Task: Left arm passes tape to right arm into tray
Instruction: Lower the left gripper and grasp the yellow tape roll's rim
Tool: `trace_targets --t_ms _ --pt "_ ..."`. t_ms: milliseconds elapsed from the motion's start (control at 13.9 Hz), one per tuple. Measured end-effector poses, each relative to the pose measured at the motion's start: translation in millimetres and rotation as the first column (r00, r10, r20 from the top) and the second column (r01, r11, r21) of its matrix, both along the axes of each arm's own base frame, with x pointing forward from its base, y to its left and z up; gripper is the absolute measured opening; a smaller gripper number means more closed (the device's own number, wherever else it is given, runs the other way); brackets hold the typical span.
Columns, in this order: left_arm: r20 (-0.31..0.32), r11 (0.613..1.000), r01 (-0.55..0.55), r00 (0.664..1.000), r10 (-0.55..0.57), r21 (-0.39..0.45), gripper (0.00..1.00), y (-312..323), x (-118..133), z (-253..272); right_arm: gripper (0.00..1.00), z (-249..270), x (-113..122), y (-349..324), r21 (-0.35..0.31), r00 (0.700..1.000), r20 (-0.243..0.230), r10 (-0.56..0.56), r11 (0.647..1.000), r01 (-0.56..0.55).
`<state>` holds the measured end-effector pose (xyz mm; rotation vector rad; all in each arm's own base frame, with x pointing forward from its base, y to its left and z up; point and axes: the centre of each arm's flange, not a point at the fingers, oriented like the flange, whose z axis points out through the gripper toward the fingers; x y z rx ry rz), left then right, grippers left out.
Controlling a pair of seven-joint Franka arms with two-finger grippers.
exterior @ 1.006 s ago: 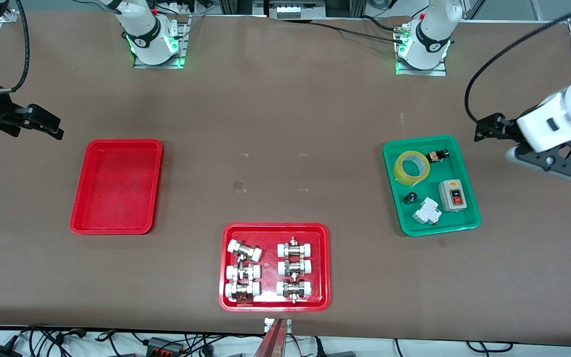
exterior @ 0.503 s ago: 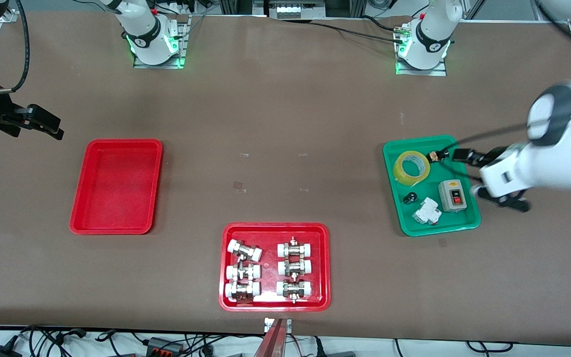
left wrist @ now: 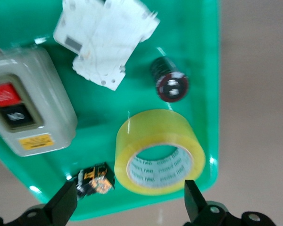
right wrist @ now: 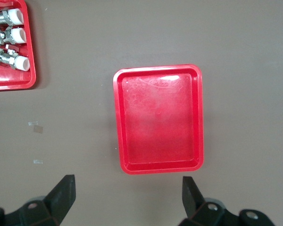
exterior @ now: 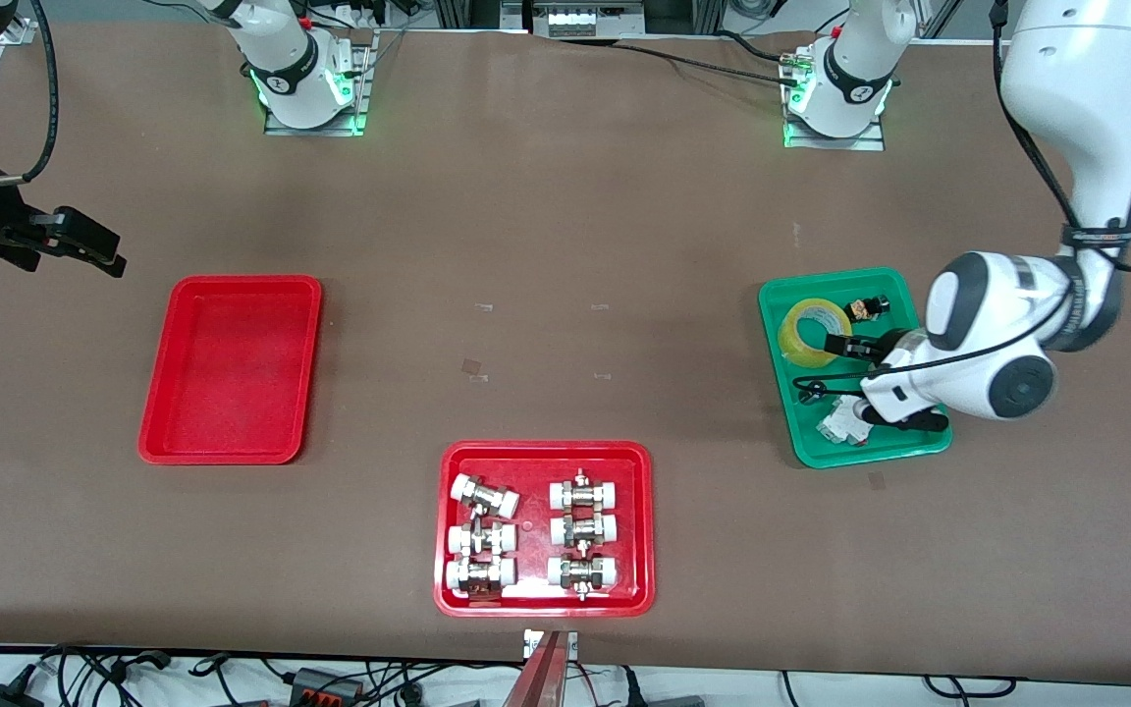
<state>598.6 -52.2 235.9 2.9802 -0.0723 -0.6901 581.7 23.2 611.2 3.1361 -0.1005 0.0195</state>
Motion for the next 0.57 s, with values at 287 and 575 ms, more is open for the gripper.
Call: trace_targets --t_ms 287,575 --pt "-0.001 0.997 -0.081 0.997 0.081 -0.001 1.00 11 -33 -31 1.00 0 0 0 0.000 1.000 0.000 0.000 1.000 0.000" --pt "0.027 0.990 -0.137 0.990 0.136 0.029 0.99 6 -56 -40 1.00 0 0 0 0.000 1.000 0.000 0.000 1.000 0.000"
